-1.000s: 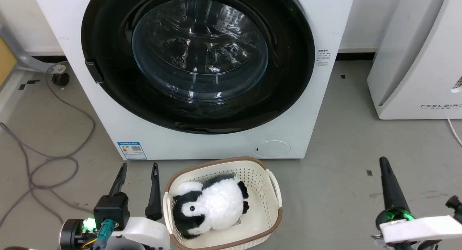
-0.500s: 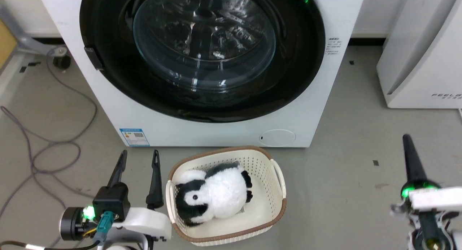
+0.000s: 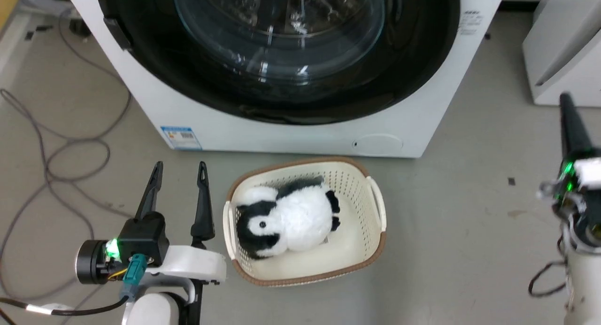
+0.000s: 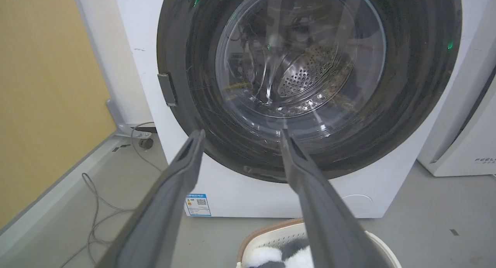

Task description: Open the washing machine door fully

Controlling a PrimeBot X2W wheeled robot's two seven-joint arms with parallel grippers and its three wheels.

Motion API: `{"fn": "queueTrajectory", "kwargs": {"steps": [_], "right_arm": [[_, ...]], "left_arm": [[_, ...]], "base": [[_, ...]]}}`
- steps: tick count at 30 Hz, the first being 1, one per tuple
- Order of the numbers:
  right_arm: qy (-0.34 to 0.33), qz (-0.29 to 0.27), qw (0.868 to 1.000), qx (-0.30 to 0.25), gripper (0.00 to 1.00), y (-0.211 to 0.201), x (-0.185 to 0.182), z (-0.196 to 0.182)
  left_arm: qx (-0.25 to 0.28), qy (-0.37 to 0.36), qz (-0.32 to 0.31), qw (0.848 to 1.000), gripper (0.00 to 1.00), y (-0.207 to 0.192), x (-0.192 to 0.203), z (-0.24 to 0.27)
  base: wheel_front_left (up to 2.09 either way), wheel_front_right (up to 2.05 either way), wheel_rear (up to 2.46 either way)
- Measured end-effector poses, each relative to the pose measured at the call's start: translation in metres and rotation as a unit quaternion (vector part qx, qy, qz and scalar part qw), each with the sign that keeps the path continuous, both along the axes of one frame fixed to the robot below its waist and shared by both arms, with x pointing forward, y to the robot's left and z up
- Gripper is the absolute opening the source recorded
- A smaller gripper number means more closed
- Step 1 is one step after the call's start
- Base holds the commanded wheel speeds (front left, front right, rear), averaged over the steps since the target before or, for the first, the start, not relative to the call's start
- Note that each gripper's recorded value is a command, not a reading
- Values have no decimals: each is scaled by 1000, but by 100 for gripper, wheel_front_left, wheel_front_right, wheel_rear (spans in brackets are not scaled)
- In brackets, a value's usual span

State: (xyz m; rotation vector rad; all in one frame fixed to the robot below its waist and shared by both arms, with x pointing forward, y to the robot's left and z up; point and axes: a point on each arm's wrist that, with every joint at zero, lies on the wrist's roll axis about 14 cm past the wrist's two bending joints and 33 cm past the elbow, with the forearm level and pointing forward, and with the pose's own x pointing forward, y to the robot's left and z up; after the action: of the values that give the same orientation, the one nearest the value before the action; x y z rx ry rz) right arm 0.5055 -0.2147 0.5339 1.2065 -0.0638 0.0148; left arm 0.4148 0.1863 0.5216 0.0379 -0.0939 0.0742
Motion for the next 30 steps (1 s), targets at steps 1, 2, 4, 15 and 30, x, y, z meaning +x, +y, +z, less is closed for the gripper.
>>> {"fn": "queueTrajectory", "kwargs": {"steps": [1,2,4,15,30], "right_arm": [[1,0,1000,4,0,0,6,0],[0,2,1000,6,0,0,13,1],[-1,8,1000,10,0,2,26,3],[11,66,998,13,0,29,92,2],[37,137,989,39,0,73,156,-14]], "left_arm": [[0,1,1,1000,100,0,2,-1],[0,0,2,1000,100,0,4,-2],[1,2,3,1000,100,1,8,-5],[0,5,14,1000,100,6,28,-17],[6,14,35,999,100,17,44,-36]], "base": [[0,0,0],[0,0,0],[0,0,0],[0,0,0],[0,0,0]]}}
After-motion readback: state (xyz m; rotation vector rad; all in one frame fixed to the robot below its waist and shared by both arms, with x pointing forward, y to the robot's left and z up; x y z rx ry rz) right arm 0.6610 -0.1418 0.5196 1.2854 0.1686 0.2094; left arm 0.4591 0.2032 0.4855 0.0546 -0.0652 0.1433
